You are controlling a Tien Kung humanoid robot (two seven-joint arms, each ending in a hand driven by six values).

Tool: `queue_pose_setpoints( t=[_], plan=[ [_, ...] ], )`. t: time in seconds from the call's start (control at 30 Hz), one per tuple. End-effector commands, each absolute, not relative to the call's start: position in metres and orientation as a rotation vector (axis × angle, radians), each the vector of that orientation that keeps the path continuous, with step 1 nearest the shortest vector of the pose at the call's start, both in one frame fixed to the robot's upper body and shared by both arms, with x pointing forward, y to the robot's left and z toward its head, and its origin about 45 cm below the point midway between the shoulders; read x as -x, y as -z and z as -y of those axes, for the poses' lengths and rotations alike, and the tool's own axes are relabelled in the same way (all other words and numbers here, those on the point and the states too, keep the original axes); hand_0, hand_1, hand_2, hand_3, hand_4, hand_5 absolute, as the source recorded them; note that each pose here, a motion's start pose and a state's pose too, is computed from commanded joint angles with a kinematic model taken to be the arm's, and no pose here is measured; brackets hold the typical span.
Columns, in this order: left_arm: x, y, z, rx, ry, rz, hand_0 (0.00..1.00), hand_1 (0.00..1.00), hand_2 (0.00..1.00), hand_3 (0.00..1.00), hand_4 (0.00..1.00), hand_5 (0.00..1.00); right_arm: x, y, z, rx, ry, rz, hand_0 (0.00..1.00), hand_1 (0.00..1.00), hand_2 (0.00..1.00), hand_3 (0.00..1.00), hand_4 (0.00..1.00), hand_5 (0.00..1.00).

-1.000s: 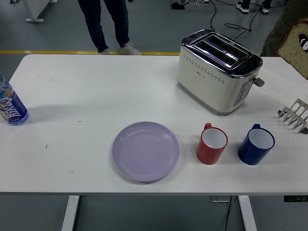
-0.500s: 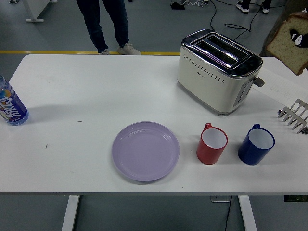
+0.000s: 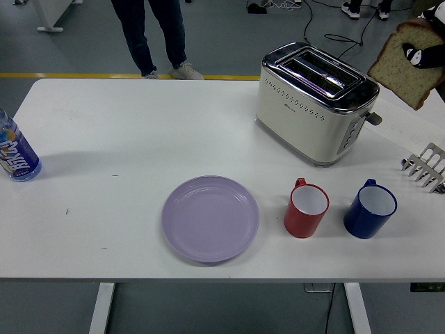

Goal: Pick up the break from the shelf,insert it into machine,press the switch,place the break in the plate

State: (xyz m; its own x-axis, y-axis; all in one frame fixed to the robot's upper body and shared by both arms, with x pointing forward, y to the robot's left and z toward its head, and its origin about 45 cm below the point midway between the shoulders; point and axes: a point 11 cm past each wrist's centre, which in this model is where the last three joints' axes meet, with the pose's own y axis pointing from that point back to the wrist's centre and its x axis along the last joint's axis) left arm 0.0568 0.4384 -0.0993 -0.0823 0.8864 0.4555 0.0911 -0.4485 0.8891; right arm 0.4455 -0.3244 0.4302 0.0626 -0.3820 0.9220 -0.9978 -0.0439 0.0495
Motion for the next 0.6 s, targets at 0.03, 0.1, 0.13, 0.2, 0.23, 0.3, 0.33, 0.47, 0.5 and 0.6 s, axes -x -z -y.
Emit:
queue_pose_setpoints(
  t=[0.03,0.1,0.13,0.2,0.23,0.3,0.33,0.47,0.5,0.6],
  plan=[
    [-0.057,0.099,-0.438,-1.556,-1.598,-1.079,0.628,0.491,0.472,0.547,0.341,0.815,-0.446,-0.430,0.324,-1.550,-0.978,1.428,0.169,0.238,0.448,0.472,0.584,0.079],
    [-0.057,0.099,-0.438,-1.556,-1.598,-1.079,0.628,0.490,0.472,0.547,0.340,0.815,-0.447,-0.430,0.321,-1.560,-0.977,1.419,0.168,0.237,0.449,0.472,0.585,0.079],
    [-0.056,0.099,-0.438,-1.557,-1.598,-1.079,0.628,0.490,0.472,0.547,0.340,0.815,-0.447,-0.430,0.320,-1.567,-0.976,1.414,0.168,0.237,0.449,0.472,0.585,0.079],
    [-0.056,0.099,-0.439,-1.558,-1.597,-1.079,0.628,0.490,0.472,0.547,0.340,0.815,-0.448,-0.429,0.317,-1.576,-0.977,1.405,0.168,0.237,0.449,0.472,0.585,0.079],
    [-0.056,0.099,-0.439,-1.558,-1.597,-1.079,0.628,0.490,0.472,0.547,0.340,0.815,-0.448,-0.429,0.317,-1.577,-0.977,1.403,0.168,0.237,0.449,0.472,0.585,0.079],
    [-0.056,0.099,-0.439,-1.559,-1.597,-1.079,0.628,0.491,0.470,0.547,0.343,0.818,-0.449,-0.429,0.314,-1.589,-0.976,1.391,0.165,0.240,0.449,0.472,0.586,0.075],
    [-0.055,0.099,-0.439,-1.560,-1.597,-1.079,0.628,0.491,0.470,0.547,0.343,0.818,-0.450,-0.429,0.312,-1.595,-0.974,1.384,0.165,0.240,0.449,0.472,0.586,0.075],
    [-0.054,0.099,-0.439,-1.563,-1.597,-1.080,0.628,0.491,0.470,0.546,0.340,0.815,-0.453,-0.431,0.308,-1.612,-0.973,1.365,0.166,0.240,0.448,0.472,0.587,0.076],
    [-0.054,0.099,-0.440,-1.564,-1.596,-1.080,0.628,0.491,0.470,0.546,0.340,0.815,-0.453,-0.432,0.307,-1.616,-0.972,1.357,0.166,0.240,0.448,0.472,0.587,0.076],
    [-0.053,0.099,-0.440,-1.567,-1.595,-1.081,0.628,0.491,0.470,0.546,0.340,0.815,-0.455,-0.433,0.304,-1.624,-0.970,1.346,0.166,0.240,0.448,0.472,0.587,0.076]
  ],
)
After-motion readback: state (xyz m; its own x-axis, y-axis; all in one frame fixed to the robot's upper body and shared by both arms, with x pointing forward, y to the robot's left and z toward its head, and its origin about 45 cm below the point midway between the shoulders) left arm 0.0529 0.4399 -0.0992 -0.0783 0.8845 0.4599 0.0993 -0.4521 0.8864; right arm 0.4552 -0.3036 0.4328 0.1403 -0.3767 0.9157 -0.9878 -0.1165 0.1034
